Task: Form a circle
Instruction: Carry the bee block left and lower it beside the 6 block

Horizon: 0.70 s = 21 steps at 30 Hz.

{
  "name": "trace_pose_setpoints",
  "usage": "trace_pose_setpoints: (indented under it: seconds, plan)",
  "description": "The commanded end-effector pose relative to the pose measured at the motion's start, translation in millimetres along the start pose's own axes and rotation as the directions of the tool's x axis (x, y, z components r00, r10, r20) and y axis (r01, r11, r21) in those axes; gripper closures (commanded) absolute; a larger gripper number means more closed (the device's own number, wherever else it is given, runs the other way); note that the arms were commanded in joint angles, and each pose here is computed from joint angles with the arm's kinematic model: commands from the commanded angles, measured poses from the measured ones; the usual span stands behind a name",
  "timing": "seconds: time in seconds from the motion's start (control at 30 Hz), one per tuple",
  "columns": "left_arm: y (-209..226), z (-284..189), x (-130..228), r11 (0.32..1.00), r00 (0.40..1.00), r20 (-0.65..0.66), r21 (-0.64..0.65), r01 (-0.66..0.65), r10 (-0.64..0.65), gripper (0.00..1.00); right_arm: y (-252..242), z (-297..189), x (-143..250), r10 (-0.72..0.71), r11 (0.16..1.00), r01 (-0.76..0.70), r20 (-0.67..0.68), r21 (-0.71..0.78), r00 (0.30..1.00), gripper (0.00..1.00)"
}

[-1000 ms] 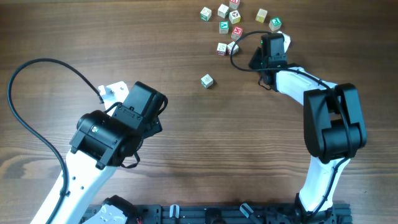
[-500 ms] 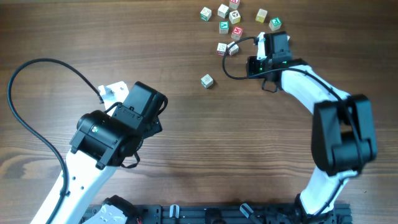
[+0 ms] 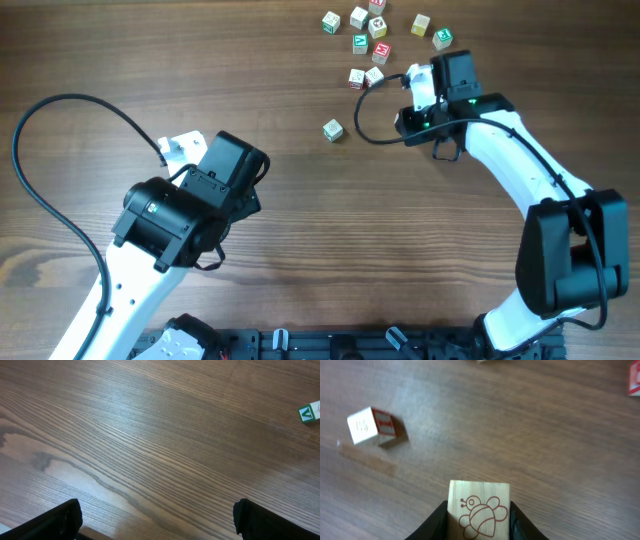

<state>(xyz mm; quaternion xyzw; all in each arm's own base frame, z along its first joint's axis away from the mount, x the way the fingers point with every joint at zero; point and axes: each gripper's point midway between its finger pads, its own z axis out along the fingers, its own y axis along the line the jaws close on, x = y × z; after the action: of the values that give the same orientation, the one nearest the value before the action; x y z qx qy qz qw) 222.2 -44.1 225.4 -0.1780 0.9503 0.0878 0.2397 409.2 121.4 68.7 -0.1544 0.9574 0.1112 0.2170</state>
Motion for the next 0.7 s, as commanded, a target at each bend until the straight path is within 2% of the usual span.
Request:
trace_pose_setpoints:
  seconds: [0.0, 0.13, 0.4, 0.67]
  plan:
    - [2, 0, 0, 1.0, 1.0, 0.003, -0.002, -0.001, 0.001, 0.0, 14, 10, 17, -0.06, 0.998, 0.059, -0.022, -0.037, 0.998, 0.72]
    - [2, 0, 0, 1.0, 1.0, 0.003, -0.002, -0.001, 0.001, 0.0, 26, 24, 27, -0.091, 0.995, 0.091, 0.002, -0.05, 0.996, 0.72]
    - [2, 0, 0, 1.0, 1.0, 0.003, -0.002, -0.001, 0.001, 0.0, 64, 38, 17, -0.201, 0.978, 0.206, 0.105, -0.043, 0.974, 0.72]
    - [2, 0, 0, 1.0, 1.0, 0.003, -0.002, -0.001, 0.001, 0.0, 60, 47, 7, -0.18, 0.983, 0.183, 0.155, -0.002, 0.971, 0.72]
